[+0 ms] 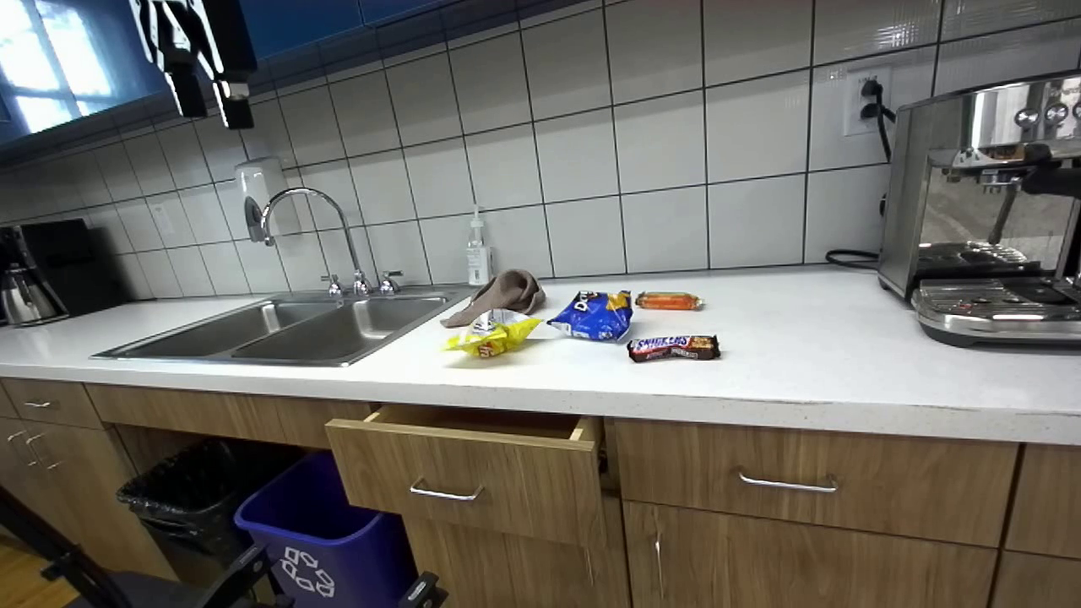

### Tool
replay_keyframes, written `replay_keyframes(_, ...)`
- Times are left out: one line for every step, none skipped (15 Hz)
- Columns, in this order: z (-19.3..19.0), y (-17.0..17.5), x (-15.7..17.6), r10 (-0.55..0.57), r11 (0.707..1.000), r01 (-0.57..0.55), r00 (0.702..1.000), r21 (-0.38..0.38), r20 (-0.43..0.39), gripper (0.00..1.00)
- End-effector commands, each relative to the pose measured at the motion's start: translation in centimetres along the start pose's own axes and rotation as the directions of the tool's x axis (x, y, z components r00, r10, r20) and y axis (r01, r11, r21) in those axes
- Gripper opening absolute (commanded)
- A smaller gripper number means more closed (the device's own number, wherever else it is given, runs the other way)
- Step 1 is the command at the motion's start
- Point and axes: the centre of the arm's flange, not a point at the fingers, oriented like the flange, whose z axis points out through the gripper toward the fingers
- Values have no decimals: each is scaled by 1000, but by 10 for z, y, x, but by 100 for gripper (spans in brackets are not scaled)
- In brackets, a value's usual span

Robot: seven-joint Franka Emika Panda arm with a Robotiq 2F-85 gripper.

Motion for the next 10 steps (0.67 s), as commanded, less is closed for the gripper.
replay_keyframes(12,-2,2,-7,1000,7,1000,-6,-27,100)
replay_keyframes(15,-1,4,-11,1000,11,999,-5,-30,100)
replay_keyframes(18,-1,5,-14,1000,14,999,-4,-34,100)
replay_keyframes(21,0,6,-16,1000,16,999,-4,-40,100)
replay_keyframes(24,1,7,-19,1000,18,999,-3,-45,100)
replay_keyframes(27,2,9,-23,1000,23,998,-4,-51,100)
replay_keyframes(31,3,10,-29,1000,29,998,-4,-53,100)
replay_keyframes(34,4,12,-37,999,37,998,-5,-56,100)
replay_keyframes(38,6,14,-47,999,46,997,-5,-57,100)
replay_keyframes(42,7,16,-60,998,59,997,-7,-56,100)
